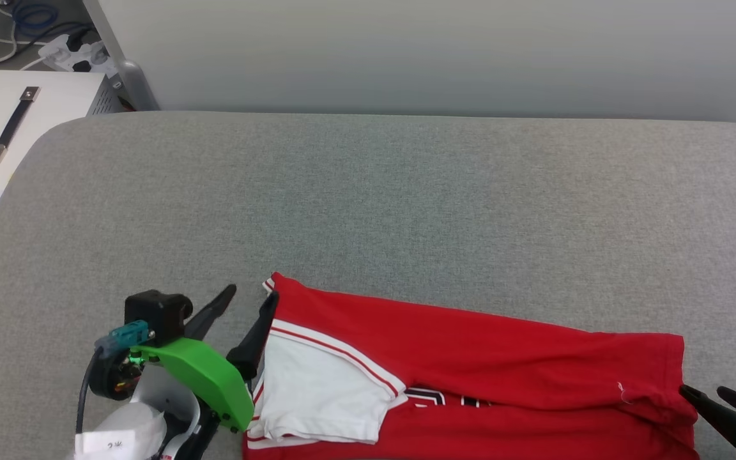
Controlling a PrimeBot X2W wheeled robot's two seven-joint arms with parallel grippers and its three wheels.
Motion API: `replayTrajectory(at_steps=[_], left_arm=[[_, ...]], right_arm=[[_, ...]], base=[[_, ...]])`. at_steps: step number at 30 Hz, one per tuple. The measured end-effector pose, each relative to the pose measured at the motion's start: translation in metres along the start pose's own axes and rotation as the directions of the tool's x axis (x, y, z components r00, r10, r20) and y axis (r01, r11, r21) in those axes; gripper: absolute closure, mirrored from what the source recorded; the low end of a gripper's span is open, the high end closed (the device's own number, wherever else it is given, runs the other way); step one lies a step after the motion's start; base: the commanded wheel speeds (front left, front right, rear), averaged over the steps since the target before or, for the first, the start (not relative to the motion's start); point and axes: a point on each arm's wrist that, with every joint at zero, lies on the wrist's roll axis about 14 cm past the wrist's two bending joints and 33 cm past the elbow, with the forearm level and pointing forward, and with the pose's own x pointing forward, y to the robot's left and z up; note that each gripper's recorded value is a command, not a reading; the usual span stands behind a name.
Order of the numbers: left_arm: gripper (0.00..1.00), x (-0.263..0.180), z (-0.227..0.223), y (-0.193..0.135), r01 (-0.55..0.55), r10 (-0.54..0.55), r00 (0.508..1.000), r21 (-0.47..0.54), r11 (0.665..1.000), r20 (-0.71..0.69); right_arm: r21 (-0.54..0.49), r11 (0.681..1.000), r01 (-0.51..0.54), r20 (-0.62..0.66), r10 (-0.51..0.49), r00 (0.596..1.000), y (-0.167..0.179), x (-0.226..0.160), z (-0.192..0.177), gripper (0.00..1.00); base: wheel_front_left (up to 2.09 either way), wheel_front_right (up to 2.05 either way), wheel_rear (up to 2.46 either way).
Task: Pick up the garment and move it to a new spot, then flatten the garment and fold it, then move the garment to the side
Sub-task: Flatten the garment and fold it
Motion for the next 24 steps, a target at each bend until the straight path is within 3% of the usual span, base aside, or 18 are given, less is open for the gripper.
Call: replayTrajectory(at_steps=[4, 8, 13, 17, 24], left_arm=[[0.0, 0.0, 0.023, 0.006, -0.035, 0.026, 0.982, 0.045, 0.998, 0.185], [0.0, 0.0, 0.035, 0.013, -0.08, 0.048, 0.962, 0.108, 0.991, 0.269], [0.0, -0.007, 0.081, 0.012, -0.15, 0.046, 0.9, 0.208, 0.967, 0.434], [0.0, -0.017, 0.079, 0.01, -0.179, 0.046, 0.887, 0.251, 0.951, 0.459], [0.0, -0.026, 0.065, 0.023, -0.229, 0.115, 0.882, 0.204, 0.952, 0.456]], right_arm=[[0.087, 0.996, 0.02, -0.004, -0.019, 1.0, -0.005, 0.002, -0.002, 0.0], [0.172, 0.985, 0.023, -0.012, -0.021, 1.0, -0.004, 0.009, -0.005, 0.0], [0.223, 0.973, 0.057, -0.03, -0.052, 0.998, -0.01, 0.016, -0.007, 0.0], [0.241, 0.967, 0.083, -0.044, -0.075, 0.996, -0.013, 0.021, -0.008, 0.0], [0.278, 0.951, 0.139, -0.067, -0.125, 0.99, -0.028, 0.027, -0.012, 0.0]], base=[[0.0, 0.0, 0.0], [0.0, 0.0, 0.0], [0.0, 0.0, 0.0], [0.0, 0.0, 0.0], [0.0, 0.0, 0.0]])
